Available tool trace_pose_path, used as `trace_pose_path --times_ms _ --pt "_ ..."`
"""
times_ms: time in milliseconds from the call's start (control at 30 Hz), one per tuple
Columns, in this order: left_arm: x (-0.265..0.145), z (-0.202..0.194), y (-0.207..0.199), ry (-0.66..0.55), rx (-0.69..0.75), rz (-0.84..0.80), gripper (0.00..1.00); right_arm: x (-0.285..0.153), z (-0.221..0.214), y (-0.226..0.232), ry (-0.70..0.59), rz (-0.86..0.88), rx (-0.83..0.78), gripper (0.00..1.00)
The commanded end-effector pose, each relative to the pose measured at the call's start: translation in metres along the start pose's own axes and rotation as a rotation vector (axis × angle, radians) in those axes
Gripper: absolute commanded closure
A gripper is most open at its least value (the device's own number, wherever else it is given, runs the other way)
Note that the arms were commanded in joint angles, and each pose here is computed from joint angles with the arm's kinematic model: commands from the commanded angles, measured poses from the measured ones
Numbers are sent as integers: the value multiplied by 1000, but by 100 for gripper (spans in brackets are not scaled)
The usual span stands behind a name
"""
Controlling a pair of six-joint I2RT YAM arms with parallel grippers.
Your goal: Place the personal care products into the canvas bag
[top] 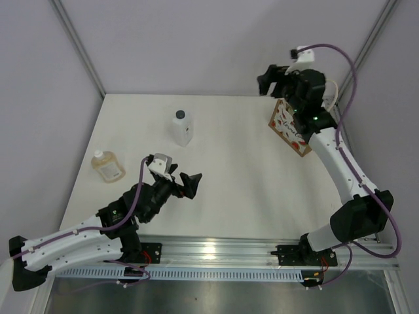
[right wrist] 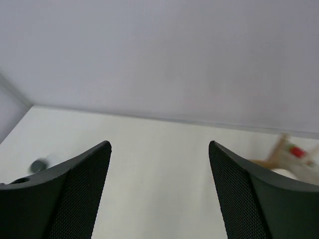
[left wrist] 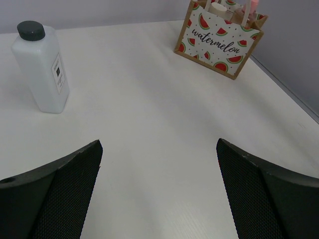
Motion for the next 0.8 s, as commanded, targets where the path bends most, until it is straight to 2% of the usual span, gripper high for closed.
trace_pose_path --times_ms 0,67,100,133,233,267,300,533,767 --pt "-2 19 0 -58 -28 15 1 -7 -37 99 71 303 -69 16" --pt "-4 19 1 -69 -34 11 1 -6 -37 130 13 359 -100 13" --pt "-5 20 1 -73 -36 7 1 -5 -51 158 30 407 -108 12" --pt "-6 21 2 -78 -40 7 1 0 -55 165 34 370 -86 7" --pt "-8 23 7 -91 -60 39 1 14 -80 200 65 281 0 5" --pt "-11 24 12 -105 -72 54 1 17 -79 208 33 258 22 5" --pt "-12 24 13 -115 -87 51 1 18 -97 228 51 252 23 4" --pt "-35 41 27 -244 -195 34 1 38 -135 283 -18 179 89 1" --pt "-46 46 30 -289 -254 -2 1 55 -157 320 -43 140 89 1"
Point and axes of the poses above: each gripper's point midway between its finger pads, its own x axis out along the fingers, its own y axis along the line the jaws close on, z = x × y, the point moved 3 cm from there along -x, back along the fingers, and after that the axes turned 8 degrees about -x, right-handed, at the moved point
